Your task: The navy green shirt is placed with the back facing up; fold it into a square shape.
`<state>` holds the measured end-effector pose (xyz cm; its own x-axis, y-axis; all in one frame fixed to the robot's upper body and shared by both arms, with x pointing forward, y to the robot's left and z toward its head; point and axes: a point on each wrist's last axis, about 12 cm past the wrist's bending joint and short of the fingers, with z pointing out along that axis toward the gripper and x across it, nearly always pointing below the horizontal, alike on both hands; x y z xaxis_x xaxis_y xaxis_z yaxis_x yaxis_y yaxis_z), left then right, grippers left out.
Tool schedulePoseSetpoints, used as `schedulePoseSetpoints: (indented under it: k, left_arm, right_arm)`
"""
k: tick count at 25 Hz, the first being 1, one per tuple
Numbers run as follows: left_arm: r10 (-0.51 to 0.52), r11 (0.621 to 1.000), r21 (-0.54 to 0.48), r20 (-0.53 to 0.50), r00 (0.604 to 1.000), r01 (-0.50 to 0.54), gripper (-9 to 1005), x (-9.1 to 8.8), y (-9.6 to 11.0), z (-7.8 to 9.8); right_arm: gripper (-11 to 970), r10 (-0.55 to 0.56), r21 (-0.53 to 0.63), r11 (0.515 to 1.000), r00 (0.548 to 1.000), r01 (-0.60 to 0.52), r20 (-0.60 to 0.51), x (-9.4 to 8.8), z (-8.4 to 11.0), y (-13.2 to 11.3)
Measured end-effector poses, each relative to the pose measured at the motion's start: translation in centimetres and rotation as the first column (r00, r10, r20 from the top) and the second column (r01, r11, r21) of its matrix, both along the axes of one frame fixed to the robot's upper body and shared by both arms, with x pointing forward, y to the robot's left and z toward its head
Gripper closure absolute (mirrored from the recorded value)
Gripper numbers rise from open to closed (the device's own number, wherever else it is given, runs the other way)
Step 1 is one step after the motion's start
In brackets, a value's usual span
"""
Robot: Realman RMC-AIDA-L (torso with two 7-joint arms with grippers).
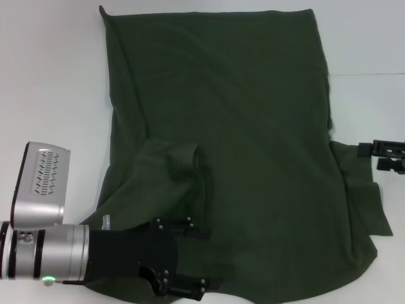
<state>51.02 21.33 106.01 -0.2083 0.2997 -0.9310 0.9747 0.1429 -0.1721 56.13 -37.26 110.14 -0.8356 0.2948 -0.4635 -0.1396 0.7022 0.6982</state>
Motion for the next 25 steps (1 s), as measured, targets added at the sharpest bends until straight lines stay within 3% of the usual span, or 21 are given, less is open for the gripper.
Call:
schedulePoseSetpoints:
  k: [9,19,25]
  left_arm:
    - [0.017,1.0,0.022,0.038,0.999,-0.018,123,0.5,0.0,-0.1]
    - [0.032,0.999,0.021,0.038,0.999,-0.032,123,0.8,0.0,-0.1]
    - [0.031,0.999,0.02,0.04,0.999,-0.032,122,0.9,-0.1,0.0]
  right_arm:
    - [54,-0.07,-0.006,0.998,0.996,0.069,-0.056,-1.5,-1.8,-1.1]
    - [54,-0.121,-0.01,0.993,0.99,0.121,-0.077,-2.2,-4.0,-0.3]
    - [125,-0.134,-0.014,0.991,0.988,0.133,-0.074,-2.1,-4.3,0.0]
